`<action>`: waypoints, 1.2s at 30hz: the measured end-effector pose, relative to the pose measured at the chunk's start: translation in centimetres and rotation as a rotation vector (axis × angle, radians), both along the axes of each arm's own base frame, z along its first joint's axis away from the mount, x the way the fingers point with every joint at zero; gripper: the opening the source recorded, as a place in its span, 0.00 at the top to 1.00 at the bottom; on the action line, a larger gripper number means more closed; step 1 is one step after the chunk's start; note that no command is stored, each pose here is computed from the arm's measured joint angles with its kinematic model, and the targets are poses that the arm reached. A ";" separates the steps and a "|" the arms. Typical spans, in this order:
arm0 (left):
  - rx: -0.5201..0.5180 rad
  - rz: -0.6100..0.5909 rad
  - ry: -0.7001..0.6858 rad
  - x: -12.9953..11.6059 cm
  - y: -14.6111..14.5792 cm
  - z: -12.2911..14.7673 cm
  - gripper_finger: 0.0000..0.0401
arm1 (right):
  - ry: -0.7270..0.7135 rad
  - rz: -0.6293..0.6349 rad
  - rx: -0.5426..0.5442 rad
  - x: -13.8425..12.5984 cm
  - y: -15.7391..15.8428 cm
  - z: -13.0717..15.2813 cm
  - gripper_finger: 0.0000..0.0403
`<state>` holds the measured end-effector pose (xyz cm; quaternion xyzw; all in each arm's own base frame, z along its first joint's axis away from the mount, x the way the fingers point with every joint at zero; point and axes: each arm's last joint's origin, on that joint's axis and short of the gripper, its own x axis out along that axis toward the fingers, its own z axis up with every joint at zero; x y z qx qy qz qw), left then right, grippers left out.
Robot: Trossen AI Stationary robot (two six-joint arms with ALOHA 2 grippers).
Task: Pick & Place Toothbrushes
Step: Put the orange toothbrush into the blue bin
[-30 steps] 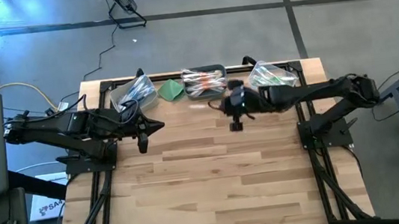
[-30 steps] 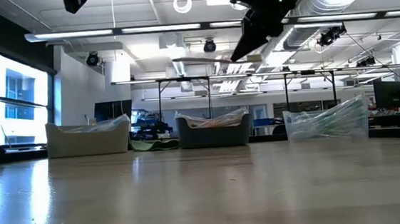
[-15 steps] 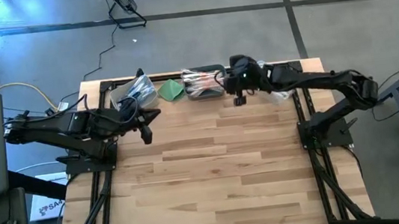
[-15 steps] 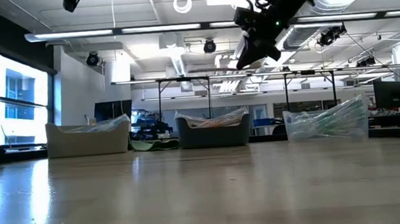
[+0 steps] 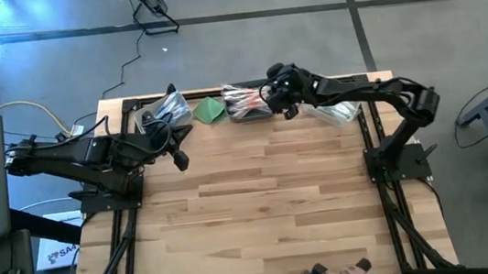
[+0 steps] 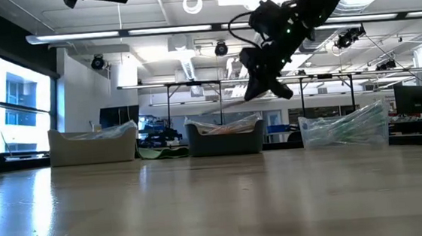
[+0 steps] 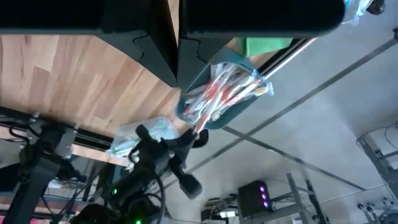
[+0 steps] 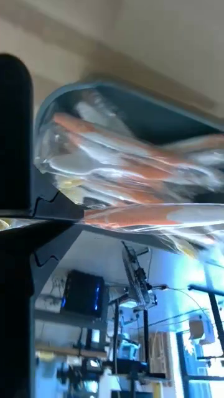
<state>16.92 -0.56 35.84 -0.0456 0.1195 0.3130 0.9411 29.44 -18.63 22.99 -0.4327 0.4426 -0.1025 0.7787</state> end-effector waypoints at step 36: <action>-0.001 0.013 0.001 0.0 0.0 0.0 1.00 | -0.076 0.086 -0.118 2.0 -3.2 -3.1 0.98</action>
